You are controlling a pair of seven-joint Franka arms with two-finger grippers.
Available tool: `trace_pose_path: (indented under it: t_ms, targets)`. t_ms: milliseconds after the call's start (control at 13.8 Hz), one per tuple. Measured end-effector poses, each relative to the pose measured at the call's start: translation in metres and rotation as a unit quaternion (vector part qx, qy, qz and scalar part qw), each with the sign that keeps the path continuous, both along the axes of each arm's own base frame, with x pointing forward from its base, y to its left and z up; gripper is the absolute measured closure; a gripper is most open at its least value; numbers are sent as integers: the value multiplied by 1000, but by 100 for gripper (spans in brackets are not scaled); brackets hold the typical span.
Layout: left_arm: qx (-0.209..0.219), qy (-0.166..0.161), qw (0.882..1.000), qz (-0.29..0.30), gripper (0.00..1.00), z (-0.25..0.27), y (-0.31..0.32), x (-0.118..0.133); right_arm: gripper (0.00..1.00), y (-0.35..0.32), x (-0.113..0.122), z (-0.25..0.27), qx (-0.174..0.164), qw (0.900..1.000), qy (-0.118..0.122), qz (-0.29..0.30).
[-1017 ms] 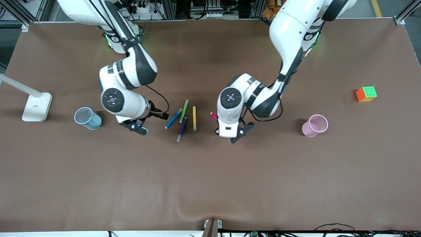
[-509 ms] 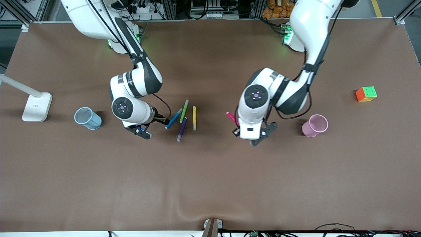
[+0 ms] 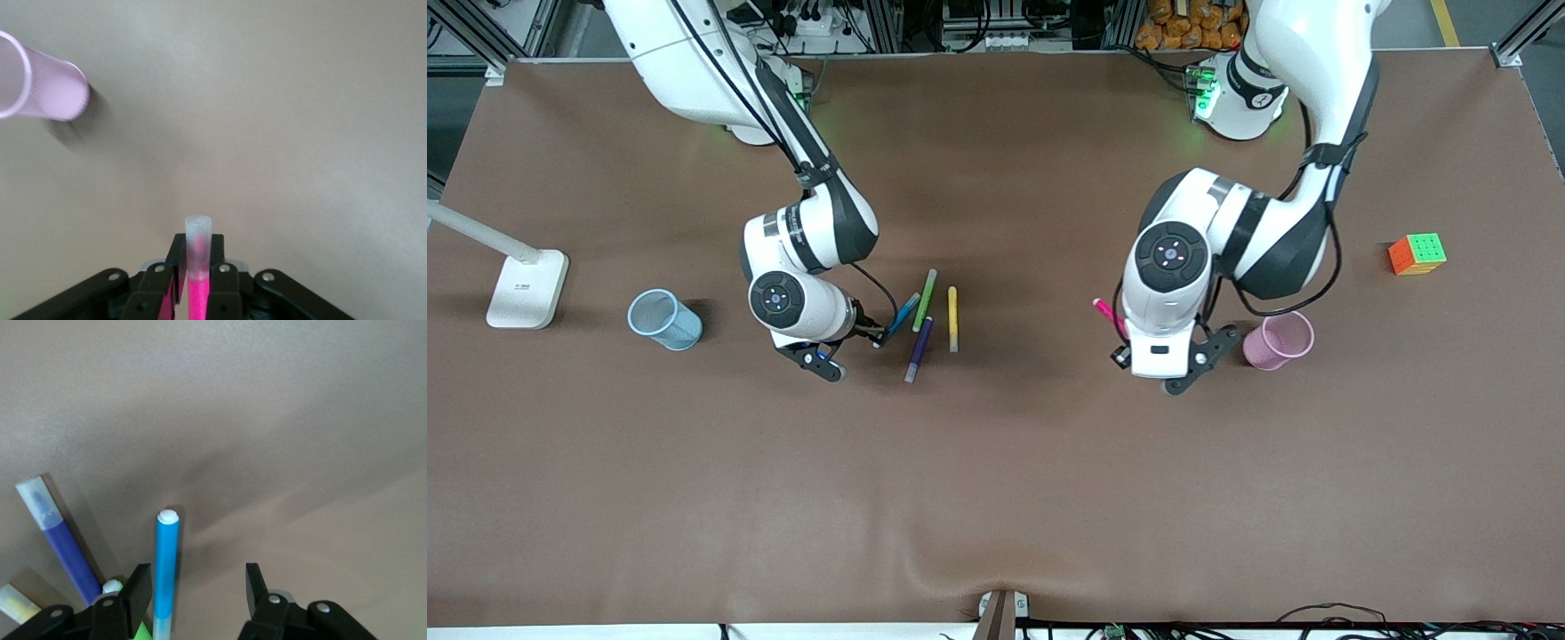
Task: Place pink and blue markers in matching cups
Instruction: 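Carry the pink marker toward the pink cup while the right gripper grasps the blue marker, then lower the pink marker into the pink cup while the right gripper carries the blue marker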
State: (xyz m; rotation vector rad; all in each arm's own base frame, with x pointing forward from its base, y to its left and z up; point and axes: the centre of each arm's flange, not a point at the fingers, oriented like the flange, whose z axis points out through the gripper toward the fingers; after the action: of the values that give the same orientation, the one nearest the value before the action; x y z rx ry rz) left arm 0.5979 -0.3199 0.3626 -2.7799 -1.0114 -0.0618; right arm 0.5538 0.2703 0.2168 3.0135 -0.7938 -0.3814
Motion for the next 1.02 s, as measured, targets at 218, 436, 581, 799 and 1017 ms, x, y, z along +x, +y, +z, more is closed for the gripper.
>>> trace_pose_path:
  t_ms: [218, 436, 581, 799, 1017]
  targets:
    - [29, -3, 1000, -1, 82, 4, 20, -1, 40, 16, -6, -16, -6, 1000, -7, -11]
    - [64, -13, 998, 0, 82, 7, 51, 2, 44, 27, -12, -24, -11, 1000, -8, -17]
    - [91, -20, 996, -1, 82, 7, 72, 5, 52, 23, -9, -25, -12, 1000, -11, -21]
    - [144, -24, 989, -7, 82, 1, 103, 7, 63, 23, -7, -28, -11, 1000, -17, -23]
    - [188, -28, 982, -6, 82, -1, 141, 10, 67, 23, -7, -31, -12, 1000, -16, -24]
